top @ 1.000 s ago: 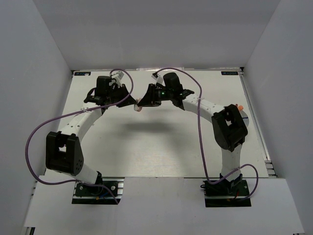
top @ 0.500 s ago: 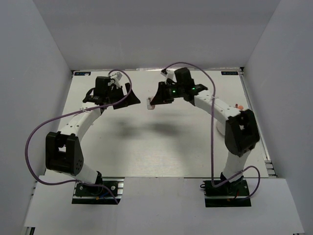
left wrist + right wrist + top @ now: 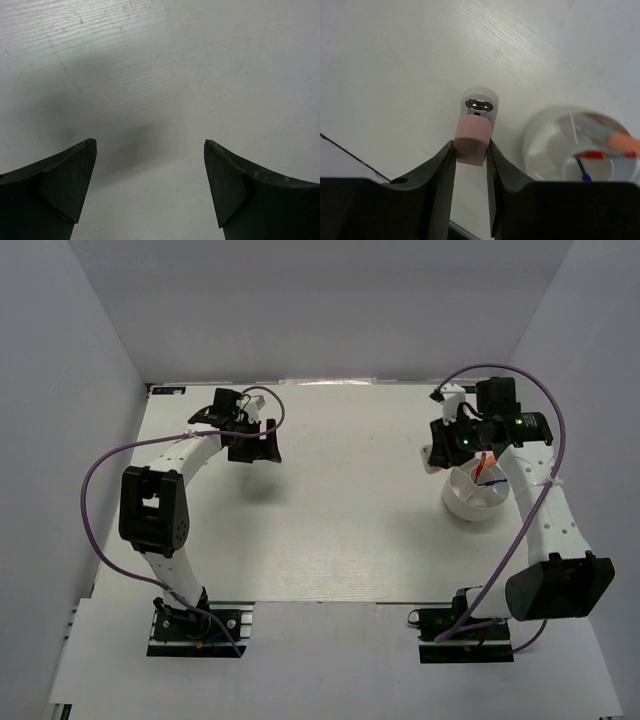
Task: Sort the stationery into containers
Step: Place the stationery into the container
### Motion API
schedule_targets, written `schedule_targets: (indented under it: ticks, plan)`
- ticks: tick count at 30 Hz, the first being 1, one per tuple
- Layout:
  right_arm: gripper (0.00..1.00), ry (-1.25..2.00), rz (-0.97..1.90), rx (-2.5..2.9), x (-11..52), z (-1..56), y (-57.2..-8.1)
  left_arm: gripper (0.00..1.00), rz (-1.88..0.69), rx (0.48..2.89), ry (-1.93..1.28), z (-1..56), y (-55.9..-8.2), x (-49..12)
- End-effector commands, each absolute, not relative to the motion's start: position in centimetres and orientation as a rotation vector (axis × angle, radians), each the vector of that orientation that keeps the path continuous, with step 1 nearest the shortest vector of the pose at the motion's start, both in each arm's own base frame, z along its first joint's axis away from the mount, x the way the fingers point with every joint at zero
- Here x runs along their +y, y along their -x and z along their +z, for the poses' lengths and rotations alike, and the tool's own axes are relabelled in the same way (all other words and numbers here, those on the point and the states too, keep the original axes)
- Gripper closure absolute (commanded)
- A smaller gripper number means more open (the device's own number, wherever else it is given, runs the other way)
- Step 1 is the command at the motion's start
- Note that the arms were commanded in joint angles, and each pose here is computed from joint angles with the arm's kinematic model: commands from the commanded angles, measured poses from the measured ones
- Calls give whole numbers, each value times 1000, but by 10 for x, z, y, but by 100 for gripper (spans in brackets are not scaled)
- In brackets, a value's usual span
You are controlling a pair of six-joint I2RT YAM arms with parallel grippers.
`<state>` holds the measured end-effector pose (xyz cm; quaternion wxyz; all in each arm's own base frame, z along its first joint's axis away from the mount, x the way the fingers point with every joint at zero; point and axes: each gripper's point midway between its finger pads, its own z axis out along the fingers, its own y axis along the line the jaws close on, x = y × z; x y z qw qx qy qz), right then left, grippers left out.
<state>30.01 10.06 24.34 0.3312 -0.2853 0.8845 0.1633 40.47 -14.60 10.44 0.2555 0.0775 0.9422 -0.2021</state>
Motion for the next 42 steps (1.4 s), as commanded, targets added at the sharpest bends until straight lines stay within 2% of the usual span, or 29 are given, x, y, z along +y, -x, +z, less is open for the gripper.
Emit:
schedule_targets:
  ticks: [1,4,8,17,31,42]
  plan:
    - [100,857,218,2480,43,226,-281,2,-551,2518,-277,122,-407,-152]
    - [100,832,147,2547,11,221,-283,2,-590,2536,-280,117,-404,-156]
    - [100,752,262,2615,19,221,-278,2,-580,2526,-276,116,-403,-154]
    - [100,621,228,2740,11,191,-284,2,-595,2531,-272,113,-398,-155]
    - [100,542,71,2777,-9,179,-311,2,-595,2535,-257,112,-396,-155]
    - [100,528,66,2801,-9,172,-318,2,-602,2548,-251,107,-397,-156]
